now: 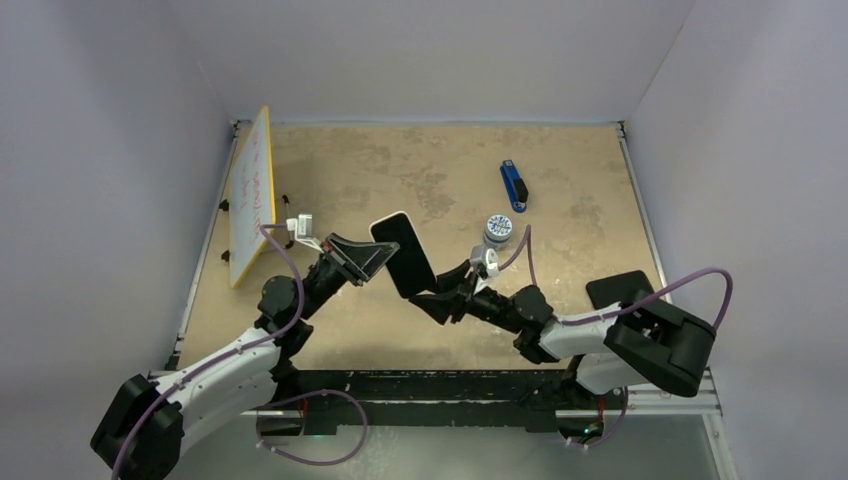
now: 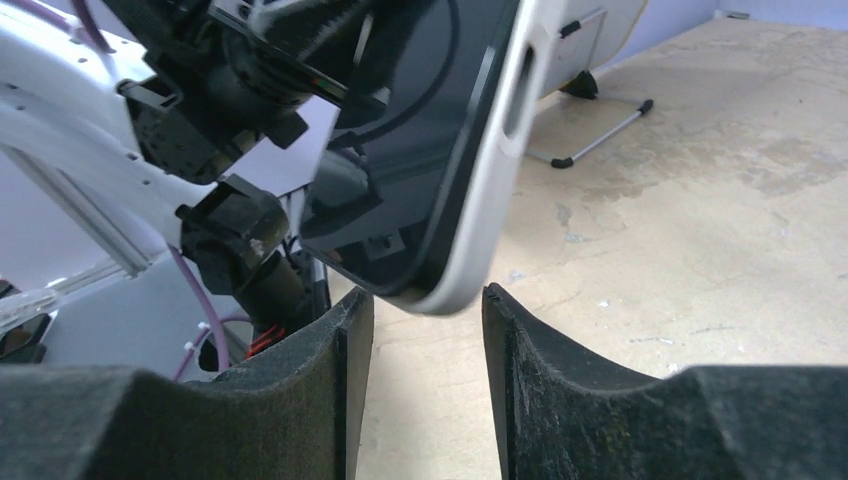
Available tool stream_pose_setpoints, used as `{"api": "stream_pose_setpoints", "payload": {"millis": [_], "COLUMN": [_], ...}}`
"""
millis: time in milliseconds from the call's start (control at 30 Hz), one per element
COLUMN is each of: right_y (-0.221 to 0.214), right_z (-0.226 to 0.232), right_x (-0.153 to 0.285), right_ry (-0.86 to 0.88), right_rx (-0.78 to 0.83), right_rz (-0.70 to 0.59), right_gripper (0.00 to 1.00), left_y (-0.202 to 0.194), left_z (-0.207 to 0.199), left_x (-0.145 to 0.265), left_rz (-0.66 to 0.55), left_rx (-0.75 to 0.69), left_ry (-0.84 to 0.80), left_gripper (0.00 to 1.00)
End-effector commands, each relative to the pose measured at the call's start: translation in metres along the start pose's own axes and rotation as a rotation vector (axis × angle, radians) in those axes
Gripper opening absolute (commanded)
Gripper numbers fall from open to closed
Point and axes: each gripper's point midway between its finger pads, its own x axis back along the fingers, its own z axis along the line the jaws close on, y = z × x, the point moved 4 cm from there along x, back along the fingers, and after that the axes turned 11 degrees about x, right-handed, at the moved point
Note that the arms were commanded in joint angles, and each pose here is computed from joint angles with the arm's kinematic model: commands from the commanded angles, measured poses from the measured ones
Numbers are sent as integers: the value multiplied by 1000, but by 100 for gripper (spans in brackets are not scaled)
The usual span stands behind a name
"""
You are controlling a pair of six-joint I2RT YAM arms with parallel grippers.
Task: Take the phone out of the phone case
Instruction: Remove the phone case from the phone.
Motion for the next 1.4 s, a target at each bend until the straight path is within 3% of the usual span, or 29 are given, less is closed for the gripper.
{"api": "stream_pose_setpoints", "payload": {"millis": [0, 633, 1067, 1367], "right_y": [66, 78, 77, 74], "right_z": [20, 24, 14, 27], "right_x": [1, 11, 13, 16], "right_ry": [120, 126, 83, 193], "right_rx": [112, 130, 99, 122], "right_rz": [-297, -335, -328, -302], "right_gripper": [47, 45, 37, 44], "left_y": [9, 7, -3, 0], "left_z": [-34, -40, -40, -41], "left_x": [-8, -8, -4, -5], "left_rz": [-2, 46, 118, 112], "left_rx": [-50, -58, -66, -120], "left_ry": [-120, -143, -155, -134], "left_gripper": [0, 0, 0, 0]}}
